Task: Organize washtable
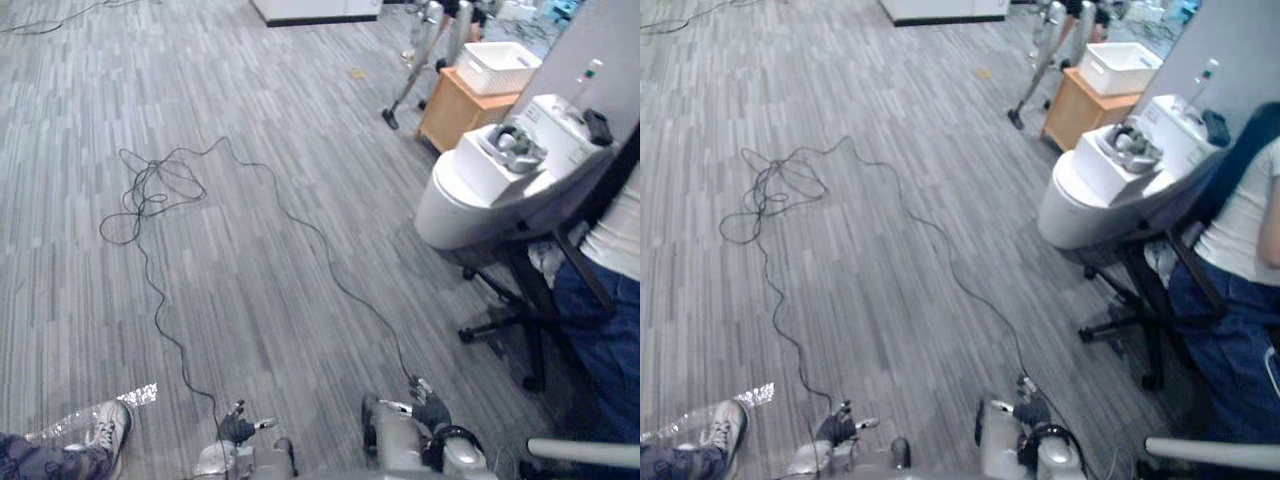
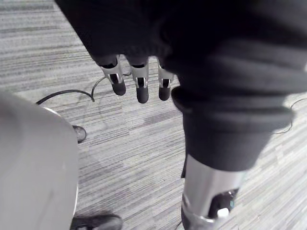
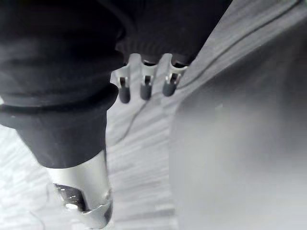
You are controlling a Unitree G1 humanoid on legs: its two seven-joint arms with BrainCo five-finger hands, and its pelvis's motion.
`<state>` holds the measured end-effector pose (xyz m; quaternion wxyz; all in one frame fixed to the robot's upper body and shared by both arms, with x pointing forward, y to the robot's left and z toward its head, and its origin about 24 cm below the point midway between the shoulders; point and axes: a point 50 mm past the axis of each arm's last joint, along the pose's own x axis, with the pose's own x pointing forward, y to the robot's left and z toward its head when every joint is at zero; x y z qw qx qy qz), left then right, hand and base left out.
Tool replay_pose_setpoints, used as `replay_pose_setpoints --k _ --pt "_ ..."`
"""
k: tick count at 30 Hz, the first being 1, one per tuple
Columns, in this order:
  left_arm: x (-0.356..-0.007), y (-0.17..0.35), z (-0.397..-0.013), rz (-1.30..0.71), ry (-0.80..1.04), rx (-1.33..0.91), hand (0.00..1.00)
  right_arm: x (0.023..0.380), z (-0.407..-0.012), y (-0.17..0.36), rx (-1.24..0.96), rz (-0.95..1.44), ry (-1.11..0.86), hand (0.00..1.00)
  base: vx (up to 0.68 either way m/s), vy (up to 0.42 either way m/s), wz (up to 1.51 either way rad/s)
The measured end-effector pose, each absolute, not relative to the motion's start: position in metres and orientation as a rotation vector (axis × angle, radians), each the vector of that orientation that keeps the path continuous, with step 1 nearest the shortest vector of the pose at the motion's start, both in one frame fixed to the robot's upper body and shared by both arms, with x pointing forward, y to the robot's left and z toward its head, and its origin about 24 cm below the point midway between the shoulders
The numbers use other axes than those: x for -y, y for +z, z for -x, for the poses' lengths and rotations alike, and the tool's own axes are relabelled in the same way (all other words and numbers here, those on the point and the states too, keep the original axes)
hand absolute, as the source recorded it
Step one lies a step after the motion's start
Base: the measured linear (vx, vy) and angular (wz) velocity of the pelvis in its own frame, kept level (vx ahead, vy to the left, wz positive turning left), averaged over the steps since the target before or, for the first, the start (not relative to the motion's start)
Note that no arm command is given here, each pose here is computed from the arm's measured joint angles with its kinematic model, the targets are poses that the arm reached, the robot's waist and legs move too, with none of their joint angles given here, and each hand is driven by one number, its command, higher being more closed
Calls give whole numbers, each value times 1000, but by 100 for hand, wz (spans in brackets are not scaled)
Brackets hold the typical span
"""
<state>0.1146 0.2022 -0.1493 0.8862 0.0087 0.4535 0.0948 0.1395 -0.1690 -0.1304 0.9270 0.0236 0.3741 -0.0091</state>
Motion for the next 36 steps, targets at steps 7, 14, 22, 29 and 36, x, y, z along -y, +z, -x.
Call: replay_pose_setpoints --k 7,14,22,29,36 --pt "-201 -148 -118 47 283 -920 0 170 -150 -123 -722 -23 13 0 422 -358 88" --pt "-177 -143 -134 107 248 -849 0 180 -137 -129 -770 -1 -26 0 192 -162 49" --pt "-196 -147 -105 251 474 -865 0 173 -123 -136 -819 42 5 0 249 200 -24" --pt "-200 -149 -106 185 419 -904 0 172 -118 -130 -778 -4 -27 0 483 212 44" --pt "-172 -147 -124 134 258 -893 0 175 -127 -123 -726 -47 -54 0 664 35 81"
